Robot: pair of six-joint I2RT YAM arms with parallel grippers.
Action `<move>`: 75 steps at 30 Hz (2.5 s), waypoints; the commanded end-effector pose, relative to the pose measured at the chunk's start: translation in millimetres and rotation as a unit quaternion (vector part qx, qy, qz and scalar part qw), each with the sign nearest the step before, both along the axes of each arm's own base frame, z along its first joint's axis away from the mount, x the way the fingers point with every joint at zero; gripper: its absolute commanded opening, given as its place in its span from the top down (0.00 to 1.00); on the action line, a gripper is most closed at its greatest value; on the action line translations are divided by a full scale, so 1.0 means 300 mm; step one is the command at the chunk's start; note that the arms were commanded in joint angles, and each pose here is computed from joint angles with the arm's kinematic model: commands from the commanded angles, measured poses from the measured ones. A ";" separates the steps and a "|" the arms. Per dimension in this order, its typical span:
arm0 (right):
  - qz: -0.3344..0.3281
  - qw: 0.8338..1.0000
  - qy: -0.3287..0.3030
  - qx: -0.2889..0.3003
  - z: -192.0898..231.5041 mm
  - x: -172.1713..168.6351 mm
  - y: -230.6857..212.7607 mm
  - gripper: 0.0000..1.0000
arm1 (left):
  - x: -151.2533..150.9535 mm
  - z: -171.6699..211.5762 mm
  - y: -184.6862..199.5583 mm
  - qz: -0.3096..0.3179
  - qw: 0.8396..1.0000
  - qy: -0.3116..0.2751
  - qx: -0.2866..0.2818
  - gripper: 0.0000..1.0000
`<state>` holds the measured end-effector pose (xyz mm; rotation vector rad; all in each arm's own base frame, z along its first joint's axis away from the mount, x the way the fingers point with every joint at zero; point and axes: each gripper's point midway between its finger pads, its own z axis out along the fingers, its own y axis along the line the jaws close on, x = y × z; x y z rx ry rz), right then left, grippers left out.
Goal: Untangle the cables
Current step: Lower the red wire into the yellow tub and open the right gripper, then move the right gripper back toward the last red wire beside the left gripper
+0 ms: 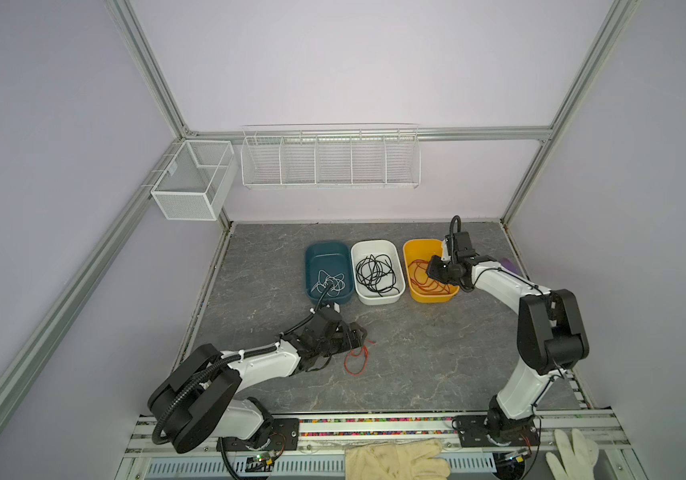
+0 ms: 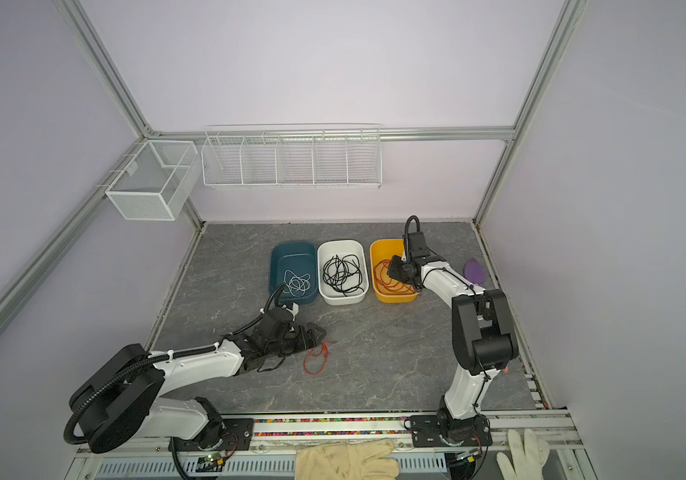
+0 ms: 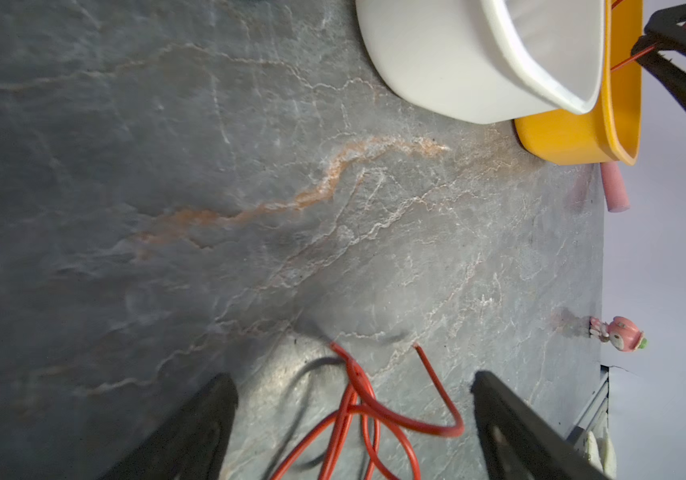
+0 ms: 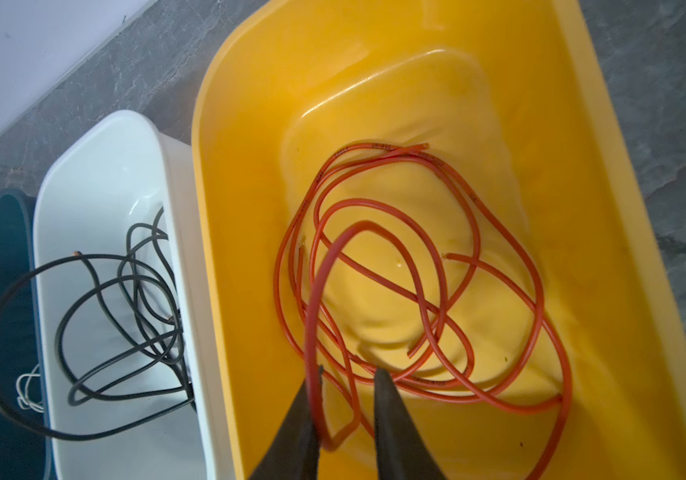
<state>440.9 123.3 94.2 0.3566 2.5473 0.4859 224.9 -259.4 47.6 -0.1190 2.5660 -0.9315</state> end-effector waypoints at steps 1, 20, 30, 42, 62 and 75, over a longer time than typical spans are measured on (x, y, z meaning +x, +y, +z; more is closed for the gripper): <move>-0.008 1.000 0.000 0.001 0.034 -0.022 -0.016 0.69 | -0.046 -0.056 0.045 -0.002 0.999 0.031 0.039 0.11; 0.005 0.999 -0.041 0.025 0.231 -0.143 -0.019 0.23 | -0.032 0.038 0.073 0.003 0.999 -0.002 0.049 0.10; 0.096 0.994 -0.053 -0.004 0.253 -0.341 0.131 0.16 | -0.025 0.126 0.106 0.015 0.998 -0.034 0.049 0.08; 0.208 0.976 -0.060 -0.012 0.183 -0.619 0.316 0.02 | -0.021 0.229 0.229 0.065 0.991 -0.096 0.071 0.02; 0.297 0.951 -0.067 -0.047 0.132 -0.771 0.511 0.11 | -0.019 0.267 0.374 0.124 0.978 -0.132 0.104 0.00; 0.326 0.943 -0.042 -0.044 0.046 -0.757 0.619 0.03 | -0.027 0.263 0.405 0.139 0.975 -0.138 0.102 0.00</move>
